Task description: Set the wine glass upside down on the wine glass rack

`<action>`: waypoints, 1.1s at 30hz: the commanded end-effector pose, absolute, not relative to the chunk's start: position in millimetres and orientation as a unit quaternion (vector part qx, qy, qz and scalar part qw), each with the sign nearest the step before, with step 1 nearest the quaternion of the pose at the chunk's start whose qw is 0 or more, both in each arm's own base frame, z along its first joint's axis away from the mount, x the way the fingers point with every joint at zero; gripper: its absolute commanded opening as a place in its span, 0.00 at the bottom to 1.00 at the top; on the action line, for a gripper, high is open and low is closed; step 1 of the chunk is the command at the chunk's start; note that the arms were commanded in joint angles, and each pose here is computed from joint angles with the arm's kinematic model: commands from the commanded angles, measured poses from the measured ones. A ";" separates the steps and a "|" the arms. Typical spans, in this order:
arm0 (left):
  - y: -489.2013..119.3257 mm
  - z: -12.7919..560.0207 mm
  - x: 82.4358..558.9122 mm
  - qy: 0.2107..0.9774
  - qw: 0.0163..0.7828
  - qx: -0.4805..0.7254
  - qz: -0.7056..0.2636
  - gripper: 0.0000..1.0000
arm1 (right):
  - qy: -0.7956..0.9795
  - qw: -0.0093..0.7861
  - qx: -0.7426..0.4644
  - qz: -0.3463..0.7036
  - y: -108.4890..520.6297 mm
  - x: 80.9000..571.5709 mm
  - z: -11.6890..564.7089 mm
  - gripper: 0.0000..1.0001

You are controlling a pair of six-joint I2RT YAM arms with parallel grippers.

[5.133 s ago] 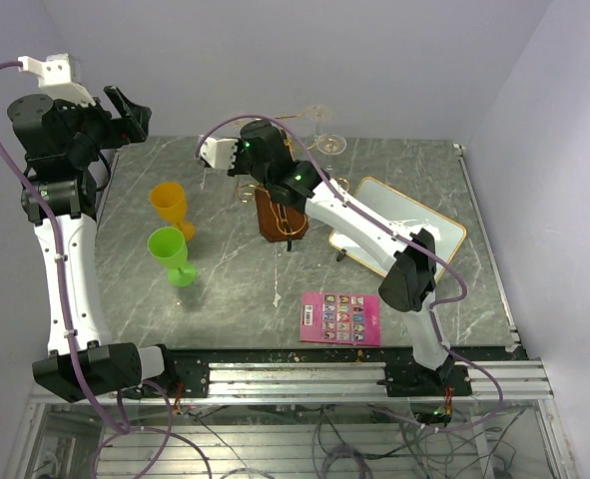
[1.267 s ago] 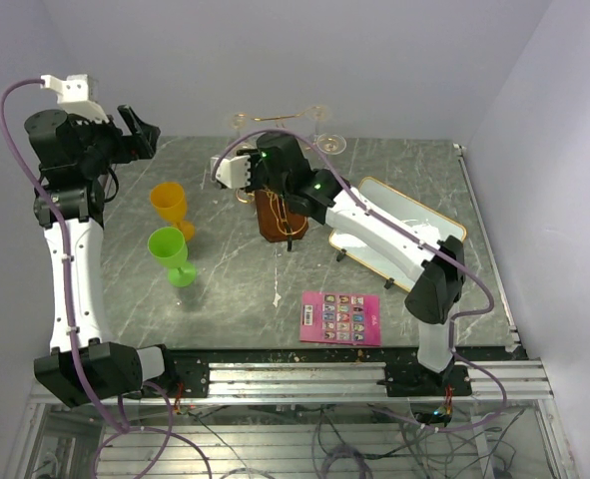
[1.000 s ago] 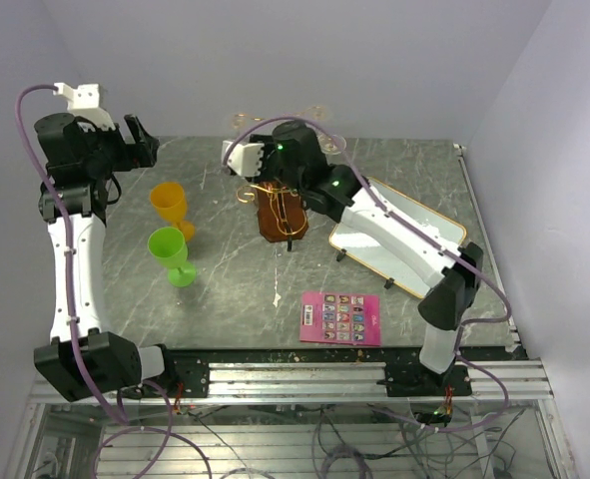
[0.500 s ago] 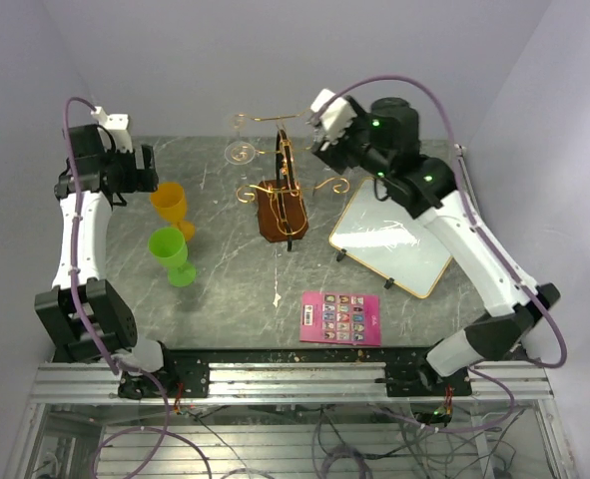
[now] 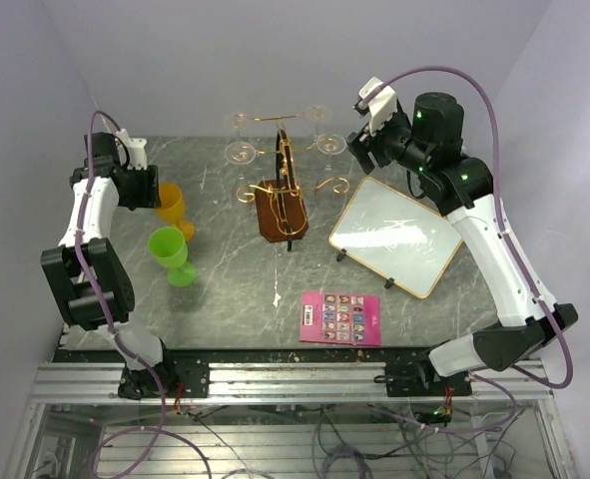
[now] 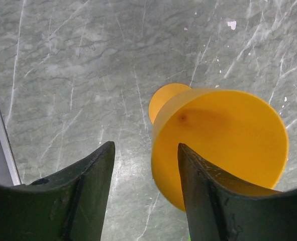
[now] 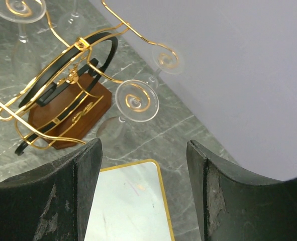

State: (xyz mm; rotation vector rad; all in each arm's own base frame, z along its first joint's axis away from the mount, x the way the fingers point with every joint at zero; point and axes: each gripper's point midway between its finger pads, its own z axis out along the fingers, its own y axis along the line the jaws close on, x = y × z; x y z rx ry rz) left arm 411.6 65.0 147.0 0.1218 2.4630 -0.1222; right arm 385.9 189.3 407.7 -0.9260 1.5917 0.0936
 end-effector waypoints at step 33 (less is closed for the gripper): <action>51.6 299.0 441.3 0.861 0.497 0.107 -0.010 0.07 | 0.714 0.582 -0.381 0.081 197.9 406.5 381.8 0.75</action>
